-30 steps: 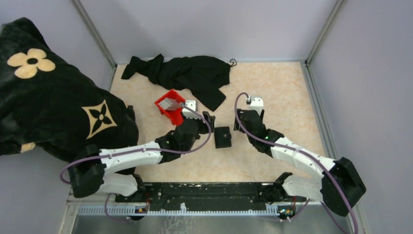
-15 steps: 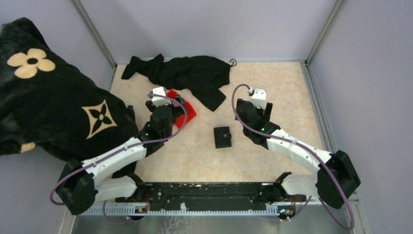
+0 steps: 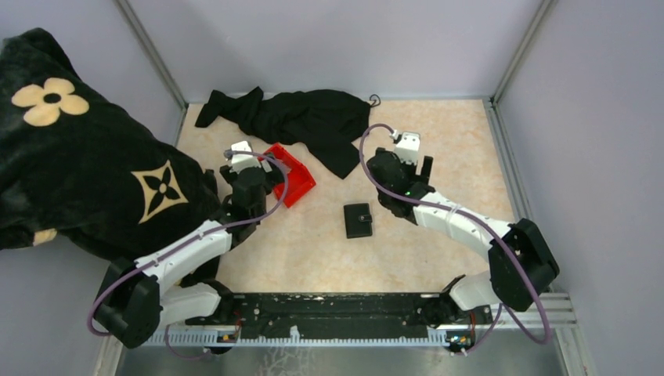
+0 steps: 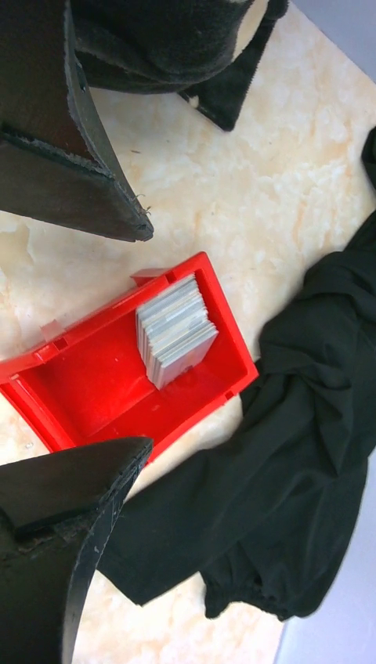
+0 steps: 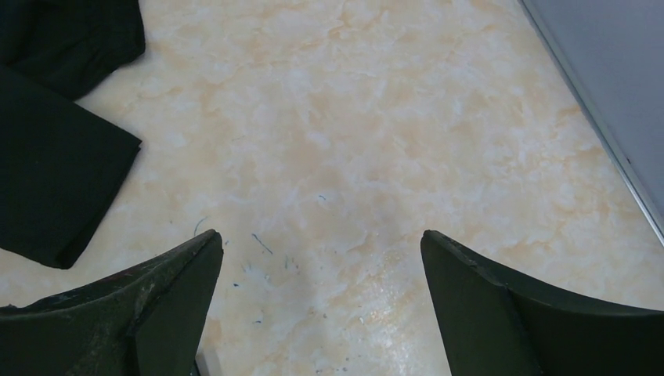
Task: Put the credit cards into the card holder
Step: Reset both arms
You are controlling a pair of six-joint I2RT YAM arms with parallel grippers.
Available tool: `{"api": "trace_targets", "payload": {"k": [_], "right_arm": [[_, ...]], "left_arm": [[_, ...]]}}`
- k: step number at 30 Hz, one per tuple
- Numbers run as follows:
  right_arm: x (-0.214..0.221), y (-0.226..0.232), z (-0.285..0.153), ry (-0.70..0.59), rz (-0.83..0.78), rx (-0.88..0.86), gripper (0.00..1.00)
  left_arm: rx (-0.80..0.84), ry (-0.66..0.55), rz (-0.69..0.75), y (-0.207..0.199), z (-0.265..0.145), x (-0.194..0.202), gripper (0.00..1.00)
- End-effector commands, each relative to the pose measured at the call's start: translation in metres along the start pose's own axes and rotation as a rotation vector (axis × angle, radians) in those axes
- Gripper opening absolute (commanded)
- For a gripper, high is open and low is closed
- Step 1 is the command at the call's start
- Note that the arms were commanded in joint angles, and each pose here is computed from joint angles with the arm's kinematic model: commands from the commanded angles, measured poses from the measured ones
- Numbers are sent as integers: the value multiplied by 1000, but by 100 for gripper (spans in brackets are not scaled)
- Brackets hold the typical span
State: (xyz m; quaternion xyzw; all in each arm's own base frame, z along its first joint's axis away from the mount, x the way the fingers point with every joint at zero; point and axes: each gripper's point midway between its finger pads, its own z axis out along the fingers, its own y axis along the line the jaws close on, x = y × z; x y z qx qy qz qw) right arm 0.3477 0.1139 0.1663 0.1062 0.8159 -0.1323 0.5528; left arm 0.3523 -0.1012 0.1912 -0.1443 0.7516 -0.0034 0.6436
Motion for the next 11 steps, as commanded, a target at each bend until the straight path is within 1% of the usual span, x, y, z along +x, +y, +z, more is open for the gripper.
{"api": "trace_targets", "payload": {"k": [1, 4, 7, 8, 11], "right_arm": [[-25, -5, 1, -62, 50, 53, 98], [-27, -6, 2, -72, 41, 59, 98], [-26, -5, 2, -75, 42, 44, 92], [-28, -6, 1, -81, 53, 43, 92], [-29, -6, 0, -103, 65, 24, 97]], "left_arm": [[9, 9, -6, 5, 2, 9, 100], [4, 9, -6, 8, 3, 14, 100], [-9, 9, 0, 11, 6, 17, 100], [-13, 8, 2, 12, 6, 17, 100], [-16, -3, -5, 13, 7, 14, 100]]}}
